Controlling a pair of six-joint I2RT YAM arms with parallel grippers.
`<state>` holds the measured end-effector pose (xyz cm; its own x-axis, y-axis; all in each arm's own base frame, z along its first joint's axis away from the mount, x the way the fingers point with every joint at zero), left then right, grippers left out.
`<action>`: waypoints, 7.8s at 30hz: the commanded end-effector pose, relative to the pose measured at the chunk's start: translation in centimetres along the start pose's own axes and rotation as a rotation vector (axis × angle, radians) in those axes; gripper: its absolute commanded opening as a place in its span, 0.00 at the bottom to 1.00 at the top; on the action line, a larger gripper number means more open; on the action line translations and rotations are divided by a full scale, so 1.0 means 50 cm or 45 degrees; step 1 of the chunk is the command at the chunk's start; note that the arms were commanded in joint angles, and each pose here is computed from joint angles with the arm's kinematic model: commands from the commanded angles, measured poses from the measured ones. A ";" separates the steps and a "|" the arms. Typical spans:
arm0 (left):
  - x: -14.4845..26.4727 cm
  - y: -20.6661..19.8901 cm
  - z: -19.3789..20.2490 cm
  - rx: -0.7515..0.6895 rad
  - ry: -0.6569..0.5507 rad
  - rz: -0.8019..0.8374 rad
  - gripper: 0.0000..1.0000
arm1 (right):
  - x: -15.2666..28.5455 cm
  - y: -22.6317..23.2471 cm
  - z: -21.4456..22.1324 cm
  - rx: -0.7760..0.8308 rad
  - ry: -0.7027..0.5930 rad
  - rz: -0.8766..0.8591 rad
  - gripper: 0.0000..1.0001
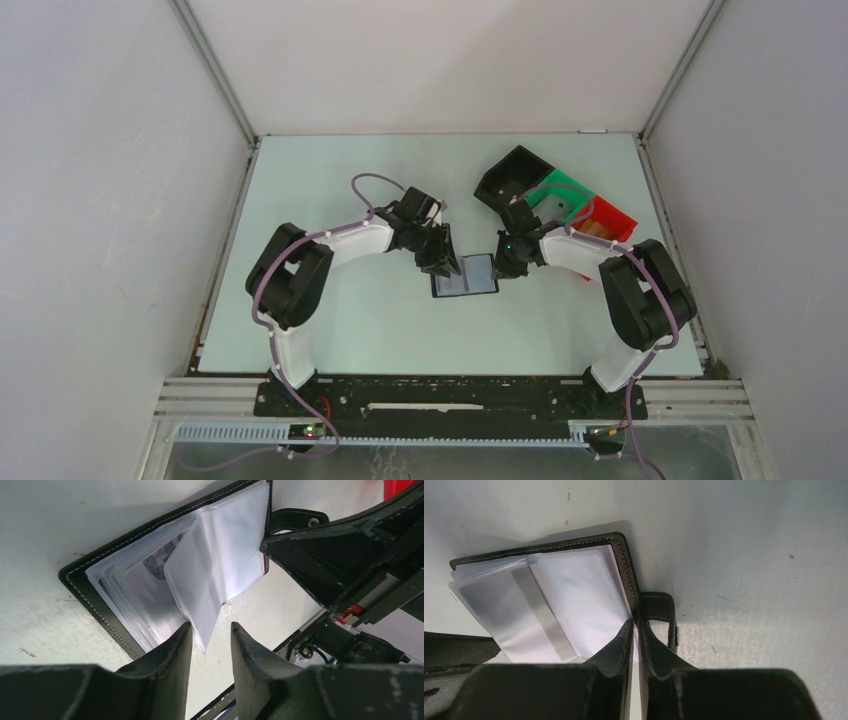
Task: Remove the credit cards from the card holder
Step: Remove the credit card from the card holder, then place the credit card in the storage box, then remove the credit card from the card holder.
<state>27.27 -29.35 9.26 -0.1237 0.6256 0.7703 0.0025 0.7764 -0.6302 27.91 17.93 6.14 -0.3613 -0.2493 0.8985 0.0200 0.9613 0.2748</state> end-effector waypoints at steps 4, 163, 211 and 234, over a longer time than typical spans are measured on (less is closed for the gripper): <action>0.034 -0.089 -0.016 -0.104 -0.043 0.161 0.39 | -0.032 -0.007 0.013 -0.012 0.007 0.030 0.13; 0.202 -0.080 0.000 -0.132 0.069 0.782 0.00 | 0.190 0.150 -0.006 0.157 -0.021 -1.320 0.47; 0.243 -0.015 -0.015 -0.094 -0.236 0.338 0.47 | 0.074 -0.209 -0.413 -0.599 -0.336 0.058 0.00; 0.172 -0.003 -0.017 -0.069 -0.181 0.213 0.43 | 0.248 -0.114 -0.301 -0.268 -0.535 -0.005 0.35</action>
<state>25.73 -22.84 15.64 -0.2240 0.7330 0.6422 0.0539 0.6673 -0.7428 39.81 3.63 19.15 -0.6587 -0.0540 0.7505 0.3821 0.8352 0.3955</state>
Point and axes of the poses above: each gripper's point midway between its finger pads, its own x axis back along the fingers, its own y axis along the line the jaws close on, z = x × y, the point moved 5 cm from there along x, back along the fingers, and after that the axes turned 6 degrees about x, right-handed, at the moved point
